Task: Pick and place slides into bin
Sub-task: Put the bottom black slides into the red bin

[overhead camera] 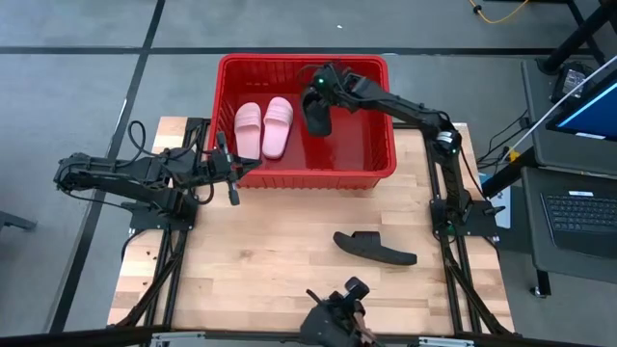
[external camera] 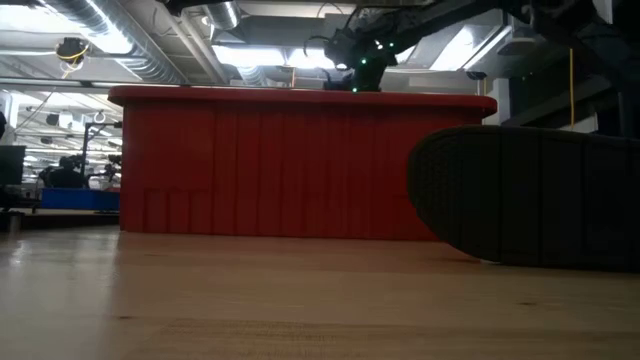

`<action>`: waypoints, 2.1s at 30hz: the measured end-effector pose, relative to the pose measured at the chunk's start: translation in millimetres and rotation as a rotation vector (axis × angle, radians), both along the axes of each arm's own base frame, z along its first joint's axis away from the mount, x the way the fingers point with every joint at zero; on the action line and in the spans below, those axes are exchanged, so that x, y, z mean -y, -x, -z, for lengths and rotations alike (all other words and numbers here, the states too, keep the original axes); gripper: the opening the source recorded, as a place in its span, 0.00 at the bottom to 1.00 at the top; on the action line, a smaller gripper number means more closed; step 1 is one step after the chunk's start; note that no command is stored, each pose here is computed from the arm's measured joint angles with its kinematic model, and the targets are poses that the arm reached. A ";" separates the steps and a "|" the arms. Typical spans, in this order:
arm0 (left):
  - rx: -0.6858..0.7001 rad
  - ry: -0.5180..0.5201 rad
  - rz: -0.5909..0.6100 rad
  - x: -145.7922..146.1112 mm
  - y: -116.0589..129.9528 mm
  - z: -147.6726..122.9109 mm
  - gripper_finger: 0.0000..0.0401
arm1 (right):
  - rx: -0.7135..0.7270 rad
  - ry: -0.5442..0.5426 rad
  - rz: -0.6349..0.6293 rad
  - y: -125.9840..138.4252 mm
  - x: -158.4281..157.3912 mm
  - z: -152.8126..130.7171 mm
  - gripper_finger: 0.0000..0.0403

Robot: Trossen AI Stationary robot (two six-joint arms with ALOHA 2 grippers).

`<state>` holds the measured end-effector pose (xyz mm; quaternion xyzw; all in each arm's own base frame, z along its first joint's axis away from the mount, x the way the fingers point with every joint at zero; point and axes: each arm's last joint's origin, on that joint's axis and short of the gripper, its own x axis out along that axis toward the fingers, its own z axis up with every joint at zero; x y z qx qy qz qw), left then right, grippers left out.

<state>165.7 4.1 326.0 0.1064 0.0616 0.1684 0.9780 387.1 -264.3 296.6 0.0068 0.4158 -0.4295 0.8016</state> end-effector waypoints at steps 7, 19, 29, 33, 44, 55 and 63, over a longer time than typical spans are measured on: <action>-0.003 -0.005 -0.002 -0.1 0.0 0.1 0.00 | -0.031 -0.037 0.014 -9.6 4.5 25.9 0.03; -0.023 0.000 -0.008 -0.3 0.3 2.2 0.01 | -0.077 -0.062 0.013 -17.1 8.3 51.0 0.03; -0.023 0.000 -0.008 -0.2 0.3 2.2 0.01 | -0.049 -0.045 0.009 -22.8 11.8 57.9 0.03; -0.019 0.012 -0.009 -0.2 0.3 2.2 0.01 | -0.050 -0.055 0.007 -22.8 11.5 66.0 0.03; -0.015 0.023 -0.010 -0.2 0.3 2.2 0.01 | -0.020 -0.100 0.014 -23.2 8.1 78.5 0.03; -0.014 0.026 -0.010 -0.2 0.3 2.2 0.00 | -0.015 -0.099 0.013 -23.6 8.1 78.4 0.04; -0.014 0.025 -0.010 -0.2 0.3 2.2 0.01 | -0.004 -0.105 0.022 -24.7 6.3 78.4 0.06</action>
